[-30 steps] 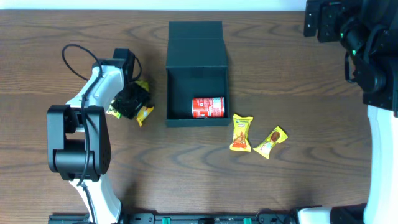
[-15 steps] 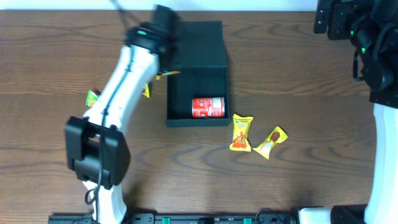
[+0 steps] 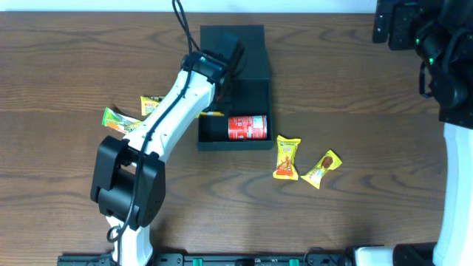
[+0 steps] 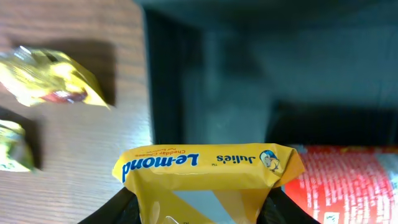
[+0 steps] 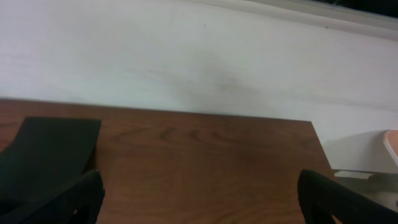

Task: Pack container
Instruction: 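Carry the Le-mond packet into the box beside the can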

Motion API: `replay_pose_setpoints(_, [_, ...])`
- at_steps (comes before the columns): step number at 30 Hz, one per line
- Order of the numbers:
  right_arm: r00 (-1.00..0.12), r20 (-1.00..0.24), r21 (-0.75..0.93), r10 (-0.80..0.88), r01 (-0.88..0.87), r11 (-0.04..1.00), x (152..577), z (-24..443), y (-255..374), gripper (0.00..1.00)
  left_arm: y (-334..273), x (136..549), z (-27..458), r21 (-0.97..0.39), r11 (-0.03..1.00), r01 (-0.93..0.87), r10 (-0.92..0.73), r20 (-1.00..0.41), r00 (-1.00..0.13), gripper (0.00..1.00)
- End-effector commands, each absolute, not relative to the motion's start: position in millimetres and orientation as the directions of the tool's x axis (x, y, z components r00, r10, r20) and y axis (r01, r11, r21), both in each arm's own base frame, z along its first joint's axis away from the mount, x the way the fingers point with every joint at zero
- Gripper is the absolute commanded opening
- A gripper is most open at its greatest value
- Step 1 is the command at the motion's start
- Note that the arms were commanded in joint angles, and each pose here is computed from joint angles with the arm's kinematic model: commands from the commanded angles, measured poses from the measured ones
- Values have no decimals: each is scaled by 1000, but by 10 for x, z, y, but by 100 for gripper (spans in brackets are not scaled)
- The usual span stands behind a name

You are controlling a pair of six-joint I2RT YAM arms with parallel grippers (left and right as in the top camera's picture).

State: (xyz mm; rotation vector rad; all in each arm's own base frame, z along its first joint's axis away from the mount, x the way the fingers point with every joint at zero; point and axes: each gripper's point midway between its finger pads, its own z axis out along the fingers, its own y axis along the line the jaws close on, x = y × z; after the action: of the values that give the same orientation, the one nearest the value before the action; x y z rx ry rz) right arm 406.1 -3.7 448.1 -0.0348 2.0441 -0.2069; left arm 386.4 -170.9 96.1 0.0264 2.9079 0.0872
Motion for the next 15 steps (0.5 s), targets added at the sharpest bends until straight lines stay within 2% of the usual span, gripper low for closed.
replay_pose_setpoints(1, [-471, -875, -159, -112, 60, 986, 4068, 4461, -55, 99, -1786, 3765, 865, 25, 1000, -10, -5, -190, -982, 6])
replay_pose_setpoints(6, [-470, -876, -150, -112, 43, 988, 4072, 4456, -22, 99, -1893, 3679, 840, -4, 1000, 5, 5, -162, -987, 7])
replay_pose_setpoints(15, [-469, -876, -150, -112, 43, 988, 4072, 4457, -22, 99, -1800, 3467, 680, 31, 998, -46, -44, -88, -995, 8])
